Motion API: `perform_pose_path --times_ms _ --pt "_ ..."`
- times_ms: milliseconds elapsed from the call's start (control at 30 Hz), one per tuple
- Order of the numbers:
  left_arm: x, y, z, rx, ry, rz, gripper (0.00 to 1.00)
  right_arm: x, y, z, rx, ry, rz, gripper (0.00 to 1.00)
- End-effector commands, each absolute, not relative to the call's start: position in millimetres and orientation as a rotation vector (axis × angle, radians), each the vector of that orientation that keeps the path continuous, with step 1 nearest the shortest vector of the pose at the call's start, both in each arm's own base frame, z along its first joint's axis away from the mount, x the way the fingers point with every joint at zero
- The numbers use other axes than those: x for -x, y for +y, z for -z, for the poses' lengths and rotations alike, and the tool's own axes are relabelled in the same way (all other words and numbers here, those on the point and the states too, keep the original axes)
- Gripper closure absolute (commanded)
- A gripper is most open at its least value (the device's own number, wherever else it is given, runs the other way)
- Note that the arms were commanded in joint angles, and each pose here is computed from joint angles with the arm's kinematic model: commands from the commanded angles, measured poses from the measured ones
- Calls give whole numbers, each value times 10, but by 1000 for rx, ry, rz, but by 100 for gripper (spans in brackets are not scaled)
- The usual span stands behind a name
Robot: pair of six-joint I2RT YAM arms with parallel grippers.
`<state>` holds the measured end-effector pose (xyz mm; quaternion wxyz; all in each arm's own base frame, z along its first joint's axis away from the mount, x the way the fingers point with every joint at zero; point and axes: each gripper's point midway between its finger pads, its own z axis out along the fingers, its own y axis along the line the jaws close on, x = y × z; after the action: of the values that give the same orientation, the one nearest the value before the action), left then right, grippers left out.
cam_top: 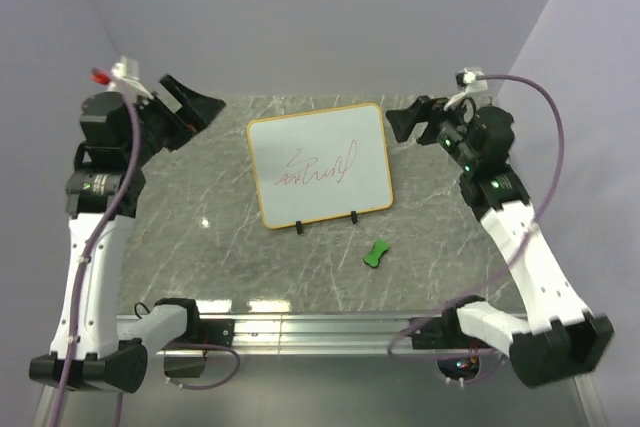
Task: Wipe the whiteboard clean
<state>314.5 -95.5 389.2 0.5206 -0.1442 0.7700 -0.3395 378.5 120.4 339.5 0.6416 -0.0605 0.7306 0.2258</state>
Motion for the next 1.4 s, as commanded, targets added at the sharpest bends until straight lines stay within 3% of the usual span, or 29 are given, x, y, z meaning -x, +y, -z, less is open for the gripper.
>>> perform_pose_path --times_ms 0,67,133,167,333,367,400,467,567,733,967,1367 --pt "-2930 -696 -4064 728 1807 785 1 -3031 1500 -3572 40 1778 -828 0" --pt "-2786 -775 -3594 881 1904 856 1 -2965 1473 -2990 -261 1936 -913 0" --pt "-2689 -1107 -3537 686 1900 1085 1 -2844 1742 -2837 -166 2015 -1095 0" --pt "-2622 -1165 -3544 687 1887 1106 1 -2739 1697 -2643 -220 2156 -1037 0" --pt "-2372 -891 -3338 791 1854 897 1 -2534 1126 -2700 -508 2076 -720 0" --pt "-2371 -906 -3262 738 1891 870 2 -2479 1260 -2637 -524 2122 -816 0" --pt "-2376 -922 -3177 717 1927 858 16 -2452 1376 -2590 -483 2156 -917 0" --pt "-2374 -872 -2914 748 2021 778 20 -2358 1582 -2407 -489 2233 -1080 0" --pt "-2286 -593 -2568 818 2157 514 1 -2344 1308 -2089 -685 2301 -858 0" --pt "-2150 -339 -2210 769 2293 259 1 -2070 1031 -1344 -890 2540 -541 10" --pt "-2183 -455 -2017 683 2321 310 2 -1693 1301 -756 -999 2718 -474 33" --pt "-2172 -677 -1892 498 2333 319 1 -1981 1875 -592 -901 2833 -258 37"
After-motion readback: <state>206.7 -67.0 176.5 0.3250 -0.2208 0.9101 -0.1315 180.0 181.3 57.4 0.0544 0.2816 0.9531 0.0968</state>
